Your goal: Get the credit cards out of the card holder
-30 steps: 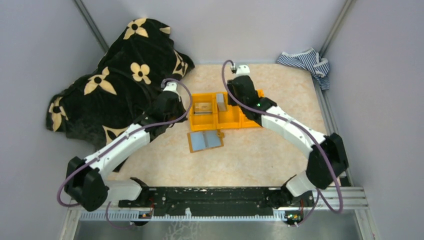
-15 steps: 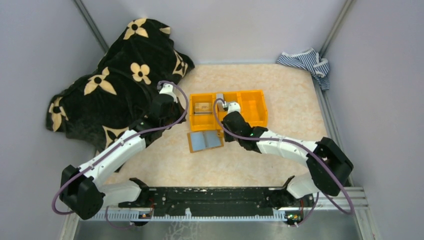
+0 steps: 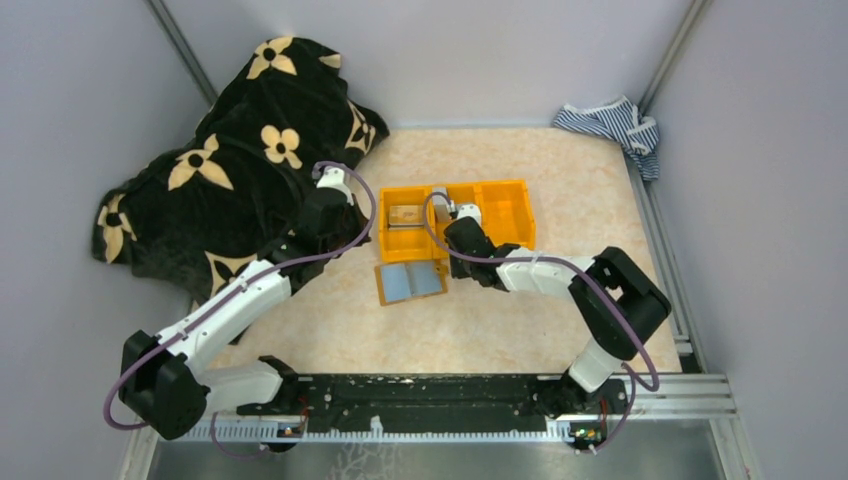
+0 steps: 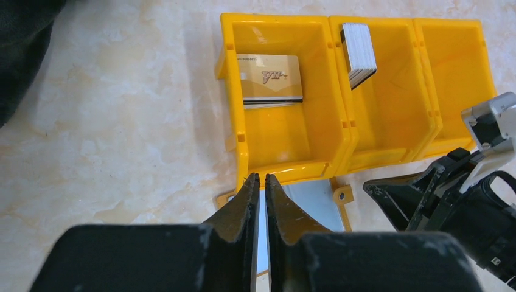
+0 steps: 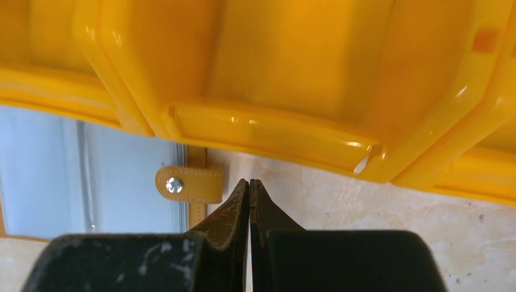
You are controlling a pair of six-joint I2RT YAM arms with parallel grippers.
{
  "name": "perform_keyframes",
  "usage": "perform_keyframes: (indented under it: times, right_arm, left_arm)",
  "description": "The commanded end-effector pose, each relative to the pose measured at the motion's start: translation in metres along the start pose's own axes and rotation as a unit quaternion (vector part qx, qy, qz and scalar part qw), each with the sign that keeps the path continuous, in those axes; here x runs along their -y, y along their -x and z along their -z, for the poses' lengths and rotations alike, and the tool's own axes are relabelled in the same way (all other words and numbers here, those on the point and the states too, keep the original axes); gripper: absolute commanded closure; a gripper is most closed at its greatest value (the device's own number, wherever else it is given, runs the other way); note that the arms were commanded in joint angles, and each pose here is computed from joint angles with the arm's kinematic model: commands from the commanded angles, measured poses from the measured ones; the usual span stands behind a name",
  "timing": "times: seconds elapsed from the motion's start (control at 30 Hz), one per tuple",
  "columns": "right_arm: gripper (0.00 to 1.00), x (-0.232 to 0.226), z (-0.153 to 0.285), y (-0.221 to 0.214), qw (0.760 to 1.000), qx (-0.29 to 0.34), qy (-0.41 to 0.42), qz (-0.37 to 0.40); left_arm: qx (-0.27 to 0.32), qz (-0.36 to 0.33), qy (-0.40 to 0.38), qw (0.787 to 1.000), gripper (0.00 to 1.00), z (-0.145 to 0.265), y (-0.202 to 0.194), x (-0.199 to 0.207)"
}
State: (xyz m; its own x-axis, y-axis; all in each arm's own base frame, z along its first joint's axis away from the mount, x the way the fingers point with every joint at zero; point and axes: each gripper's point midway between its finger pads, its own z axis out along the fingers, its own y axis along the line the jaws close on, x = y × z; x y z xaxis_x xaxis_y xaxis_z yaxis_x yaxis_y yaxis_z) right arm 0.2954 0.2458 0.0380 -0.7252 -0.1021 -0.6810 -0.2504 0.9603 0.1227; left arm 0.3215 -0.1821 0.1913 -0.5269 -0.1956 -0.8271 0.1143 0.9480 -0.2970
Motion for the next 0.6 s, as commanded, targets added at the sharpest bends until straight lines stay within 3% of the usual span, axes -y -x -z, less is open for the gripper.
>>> perform_keyframes:
  times: [0.0,0.57]
  right_arm:
    - [1.0,-0.012,-0.005,0.049,0.998,0.053,0.022,-0.012]
    - [1.0,-0.002,-0.051,0.087,0.998,0.057,0.016,-0.016]
  left_arm:
    - [0.024,0.005,0.004,1.0,0.87,0.005,0.015,-0.002]
    - [0.009,0.004,0.013,1.0,0.87,-0.005,0.004,-0.007]
